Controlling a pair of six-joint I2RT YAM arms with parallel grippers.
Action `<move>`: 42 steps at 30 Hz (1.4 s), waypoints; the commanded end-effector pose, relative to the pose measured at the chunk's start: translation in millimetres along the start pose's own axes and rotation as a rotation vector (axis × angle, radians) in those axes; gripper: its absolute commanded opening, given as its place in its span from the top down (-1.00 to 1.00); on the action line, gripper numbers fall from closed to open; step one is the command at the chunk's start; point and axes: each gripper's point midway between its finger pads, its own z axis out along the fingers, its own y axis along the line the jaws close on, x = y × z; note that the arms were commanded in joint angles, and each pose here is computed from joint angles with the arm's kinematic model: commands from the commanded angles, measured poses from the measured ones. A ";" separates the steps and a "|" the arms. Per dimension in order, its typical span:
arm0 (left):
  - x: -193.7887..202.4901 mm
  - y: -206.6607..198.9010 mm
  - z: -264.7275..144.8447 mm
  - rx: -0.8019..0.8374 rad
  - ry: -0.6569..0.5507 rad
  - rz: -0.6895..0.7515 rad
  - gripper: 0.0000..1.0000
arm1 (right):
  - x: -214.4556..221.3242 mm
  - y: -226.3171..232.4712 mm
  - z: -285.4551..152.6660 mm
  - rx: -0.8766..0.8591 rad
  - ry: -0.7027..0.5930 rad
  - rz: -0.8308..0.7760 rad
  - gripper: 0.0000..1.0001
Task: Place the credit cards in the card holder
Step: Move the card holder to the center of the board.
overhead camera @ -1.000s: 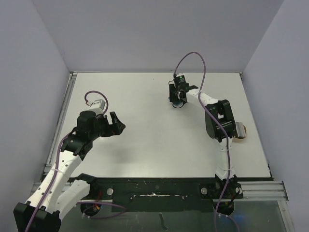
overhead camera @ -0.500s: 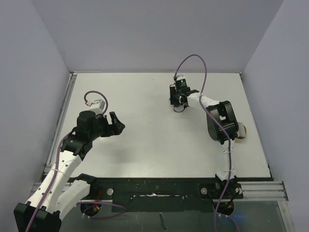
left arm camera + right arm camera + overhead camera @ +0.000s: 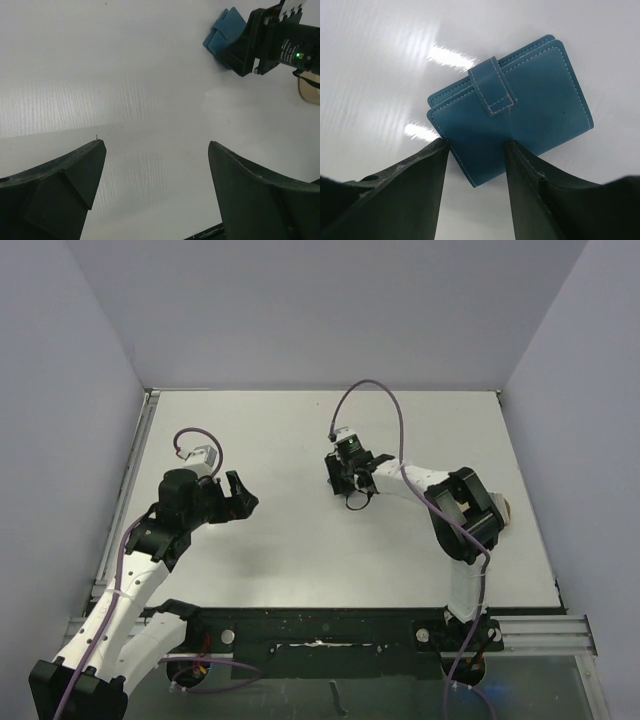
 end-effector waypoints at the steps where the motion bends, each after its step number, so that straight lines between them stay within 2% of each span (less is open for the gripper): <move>1: -13.5 -3.3 -4.1 0.015 -0.058 0.018 -0.66 | 74.4 34.1 -25.0 -0.054 0.207 -0.101 0.03; 7: -15.2 -1.4 -5.0 0.001 -0.064 0.015 -0.66 | 92.7 34.3 -67.2 0.015 0.263 -0.093 0.03; 10: -20.7 4.0 -8.0 -0.031 -0.087 0.010 -0.65 | 82.2 36.5 -90.1 0.041 0.249 0.012 0.02; 14: -29.8 12.6 -14.1 -0.068 -0.128 -0.004 -0.64 | 47.5 60.2 -109.9 0.062 0.161 0.189 -0.10; 17: -35.6 17.4 -17.9 -0.079 -0.154 -0.018 -0.65 | 26.0 75.1 -109.8 0.110 0.120 0.295 -0.13; 20: -36.2 18.4 -19.9 -0.083 -0.162 -0.020 -0.65 | 25.6 75.8 -99.6 0.239 0.148 0.395 -0.13; 23: -36.3 18.0 -21.1 -0.081 -0.165 -0.020 -0.65 | 19.3 72.1 -92.6 0.355 0.147 0.478 -0.07; 27: -38.1 16.0 -24.3 -0.072 -0.179 -0.018 -0.65 | 28.4 64.7 -84.4 0.472 0.182 0.512 0.10; 37: -37.2 13.6 -25.7 -0.061 -0.183 -0.018 -0.64 | 51.6 53.0 -68.4 0.553 0.202 0.504 0.17; 42: -36.0 14.5 -23.5 -0.064 -0.175 -0.022 -0.64 | 55.5 45.6 -70.0 0.565 0.192 0.489 0.43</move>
